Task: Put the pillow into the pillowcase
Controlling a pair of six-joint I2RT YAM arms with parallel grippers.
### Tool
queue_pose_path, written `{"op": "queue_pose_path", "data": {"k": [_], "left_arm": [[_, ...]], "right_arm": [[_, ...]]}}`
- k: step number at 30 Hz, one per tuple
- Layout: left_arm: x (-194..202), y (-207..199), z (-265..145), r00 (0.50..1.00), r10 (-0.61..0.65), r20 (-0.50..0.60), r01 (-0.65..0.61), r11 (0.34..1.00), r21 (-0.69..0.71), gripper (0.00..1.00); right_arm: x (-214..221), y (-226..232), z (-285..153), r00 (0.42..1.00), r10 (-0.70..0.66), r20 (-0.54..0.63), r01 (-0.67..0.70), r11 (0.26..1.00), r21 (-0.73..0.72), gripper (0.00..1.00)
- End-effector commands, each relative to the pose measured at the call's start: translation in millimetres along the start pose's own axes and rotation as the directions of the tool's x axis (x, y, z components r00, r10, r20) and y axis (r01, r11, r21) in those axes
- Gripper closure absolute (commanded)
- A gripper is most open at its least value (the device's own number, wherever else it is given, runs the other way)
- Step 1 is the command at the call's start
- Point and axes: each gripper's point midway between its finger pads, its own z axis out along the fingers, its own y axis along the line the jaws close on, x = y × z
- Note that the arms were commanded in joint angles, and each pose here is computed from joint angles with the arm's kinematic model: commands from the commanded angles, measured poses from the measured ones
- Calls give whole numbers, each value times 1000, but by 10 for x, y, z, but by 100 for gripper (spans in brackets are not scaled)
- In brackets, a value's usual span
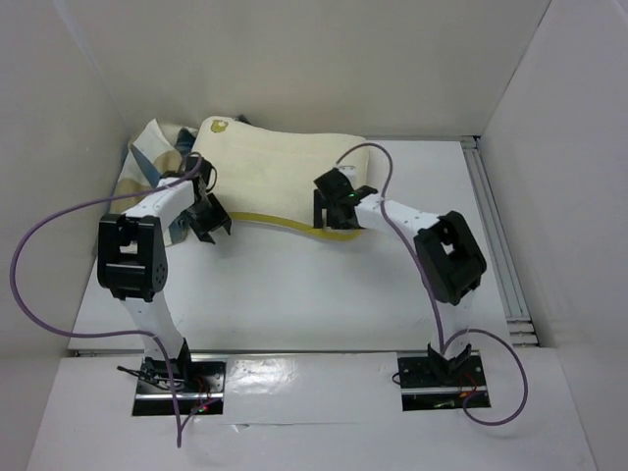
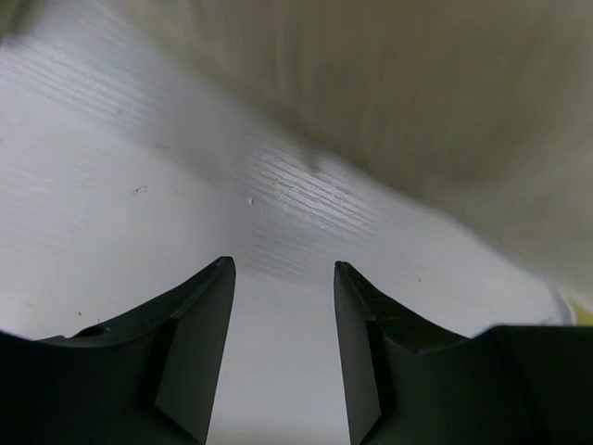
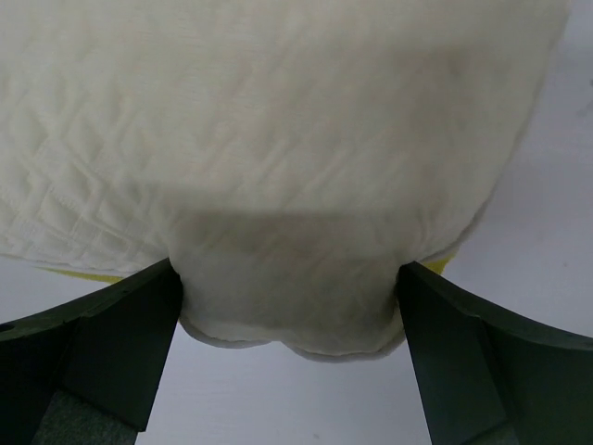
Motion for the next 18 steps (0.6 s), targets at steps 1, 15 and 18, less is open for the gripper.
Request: {"op": "queue_pose_path", "data": {"k": [1,15,18], "left_arm": [[-143,-230,-261,997,48,66,-55,993,104,41],[-574,-502,-927,968,107,229,-143,978,149,40],[-591,-568,-949,967,116,226,-157,972,172,40]], "right_arm": [[-163,-833,-308,983,171,67,-177,978,107,1],[-827,-552,-1184,946,125,299,-138,990,22,1],[-860,-426,-1165,945,127,301,-139,990,18,1]]}}
